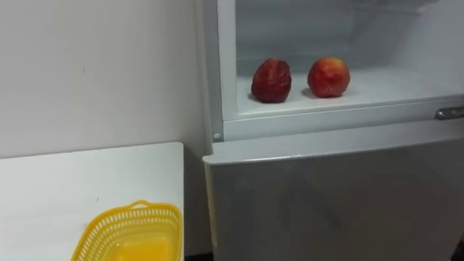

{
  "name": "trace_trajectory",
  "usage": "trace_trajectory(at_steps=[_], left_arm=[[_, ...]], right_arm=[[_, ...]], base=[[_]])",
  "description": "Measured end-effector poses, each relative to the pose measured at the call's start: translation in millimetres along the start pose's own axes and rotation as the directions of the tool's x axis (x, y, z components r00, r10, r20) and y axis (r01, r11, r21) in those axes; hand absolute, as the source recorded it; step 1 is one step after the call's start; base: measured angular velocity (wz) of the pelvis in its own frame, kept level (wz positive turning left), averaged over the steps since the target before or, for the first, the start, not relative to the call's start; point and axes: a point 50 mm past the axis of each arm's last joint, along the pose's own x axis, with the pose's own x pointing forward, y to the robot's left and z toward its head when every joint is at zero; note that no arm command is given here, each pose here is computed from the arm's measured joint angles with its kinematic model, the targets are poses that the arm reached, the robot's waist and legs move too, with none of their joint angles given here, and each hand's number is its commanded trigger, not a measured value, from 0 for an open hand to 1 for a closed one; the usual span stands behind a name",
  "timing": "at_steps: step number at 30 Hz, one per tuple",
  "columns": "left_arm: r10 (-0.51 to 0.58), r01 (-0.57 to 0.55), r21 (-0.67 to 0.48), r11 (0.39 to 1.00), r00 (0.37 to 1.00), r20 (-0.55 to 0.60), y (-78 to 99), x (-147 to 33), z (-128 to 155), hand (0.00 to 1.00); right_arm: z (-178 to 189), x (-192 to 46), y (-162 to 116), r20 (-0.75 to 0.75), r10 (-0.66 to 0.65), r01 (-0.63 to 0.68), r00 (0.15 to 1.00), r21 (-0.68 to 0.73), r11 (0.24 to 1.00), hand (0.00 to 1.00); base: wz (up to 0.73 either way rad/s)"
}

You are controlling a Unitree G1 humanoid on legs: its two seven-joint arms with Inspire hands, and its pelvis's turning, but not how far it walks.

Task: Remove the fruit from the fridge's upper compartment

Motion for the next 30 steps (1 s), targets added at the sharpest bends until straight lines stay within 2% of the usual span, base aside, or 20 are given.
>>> trace_trajectory(at_steps=[5,8,13,16,23,30], left_arm=[[-0.009,0.009,0.022,1.000,1.000,-0.005,2.5,-0.5,-7,0.00],[0.008,-0.005,0.056,0.998,0.999,-0.050,9.0,-1.3,-20,0.00],[-0.007,0.019,0.167,0.986,0.997,-0.077,8.2,-3.1,-30,0.00],[-0.013,0.029,0.216,0.976,0.997,-0.079,7.8,-3.1,-31,0.00],[-0.052,0.071,0.251,0.965,0.995,-0.082,4.4,-1.8,-28,0.00],[-0.075,0.091,0.268,0.959,0.995,-0.069,3.4,0.0,-22,0.00]], right_arm=[[73,-5,-11,0.320,-0.097,0.054,0.943,0.142,0.988,0.00],[101,-10,-19,0.431,-0.187,0.090,0.883,0.236,0.968,0.00],[125,-18,-25,0.521,-0.249,0.097,0.816,0.301,0.949,0.00],[138,-18,-26,0.586,-0.258,0.101,0.768,0.287,0.952,0.00],[172,-23,-28,0.709,-0.282,0.040,0.646,0.338,0.940,0.00],[201,-25,-33,0.770,-0.337,-0.015,0.542,0.410,0.912,0.00]], base=[[-0.12],[-0.02],[0.00],[-0.01],[0.00],[0.03]])
